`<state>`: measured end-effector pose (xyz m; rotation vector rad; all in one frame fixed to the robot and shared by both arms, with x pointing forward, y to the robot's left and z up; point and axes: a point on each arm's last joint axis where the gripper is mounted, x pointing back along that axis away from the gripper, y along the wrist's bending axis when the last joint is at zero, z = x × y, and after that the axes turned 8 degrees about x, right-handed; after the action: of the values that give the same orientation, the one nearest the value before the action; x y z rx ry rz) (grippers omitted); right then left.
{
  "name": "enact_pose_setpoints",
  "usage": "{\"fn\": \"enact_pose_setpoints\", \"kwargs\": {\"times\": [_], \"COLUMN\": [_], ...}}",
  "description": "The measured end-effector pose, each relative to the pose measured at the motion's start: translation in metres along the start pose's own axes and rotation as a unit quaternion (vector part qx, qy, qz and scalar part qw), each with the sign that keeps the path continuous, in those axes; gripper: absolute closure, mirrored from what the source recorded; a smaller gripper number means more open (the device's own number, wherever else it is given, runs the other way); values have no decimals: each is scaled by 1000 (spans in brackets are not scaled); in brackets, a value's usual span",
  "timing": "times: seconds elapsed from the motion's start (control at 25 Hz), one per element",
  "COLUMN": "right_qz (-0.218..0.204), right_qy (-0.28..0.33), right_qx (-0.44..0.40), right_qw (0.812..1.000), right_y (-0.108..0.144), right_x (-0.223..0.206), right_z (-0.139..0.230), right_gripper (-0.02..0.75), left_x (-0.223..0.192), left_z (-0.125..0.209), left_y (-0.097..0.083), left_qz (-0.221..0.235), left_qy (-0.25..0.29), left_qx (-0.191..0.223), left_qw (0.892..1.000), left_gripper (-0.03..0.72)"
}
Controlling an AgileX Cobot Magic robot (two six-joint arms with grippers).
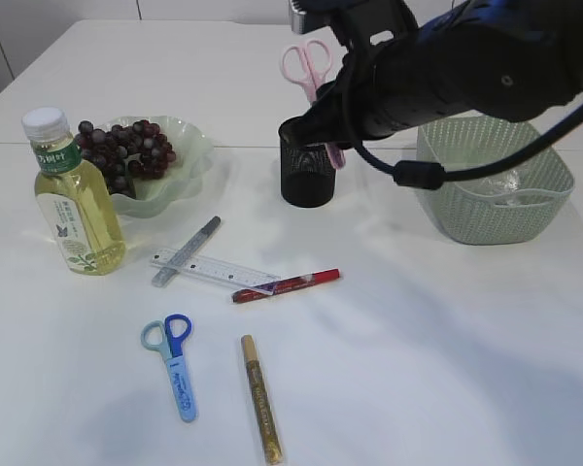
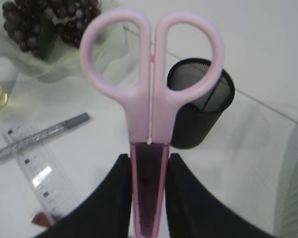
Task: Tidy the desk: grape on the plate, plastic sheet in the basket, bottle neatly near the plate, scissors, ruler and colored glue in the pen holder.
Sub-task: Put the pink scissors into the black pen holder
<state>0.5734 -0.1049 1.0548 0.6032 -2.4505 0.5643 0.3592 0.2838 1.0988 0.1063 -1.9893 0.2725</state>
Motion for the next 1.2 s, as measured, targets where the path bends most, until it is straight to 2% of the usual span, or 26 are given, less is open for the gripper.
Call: {"fn": "enact_pose_setpoints", "kwargs": {"times": [0.28,0.68,0.96,1.2], "right_qz": [19,19,28,22], "right_qy": [-76,-134,-149,-162], "right_qx": [-40,-28,-29,-31], "right_qw": [996,990,988,986], "right_y": [-35,-49,-64,-66], "right_x": [-28,-80,-107,-125], "right_z": [-17,-23,-22,-15], "right_gripper": [564,564,564,564], "left_x": [0,0,0,0], "left_z": [0,-1,-1,-1], "left_y": [0,1,2,2], "left_qz": [0,-8,-11,-11], "left_qy": [0,-3,-4,-4], "left_qx": [0,-3,-4,-4], "left_qw": [1000,1000,1000,1000], "left_gripper": [309,309,309,309]}}
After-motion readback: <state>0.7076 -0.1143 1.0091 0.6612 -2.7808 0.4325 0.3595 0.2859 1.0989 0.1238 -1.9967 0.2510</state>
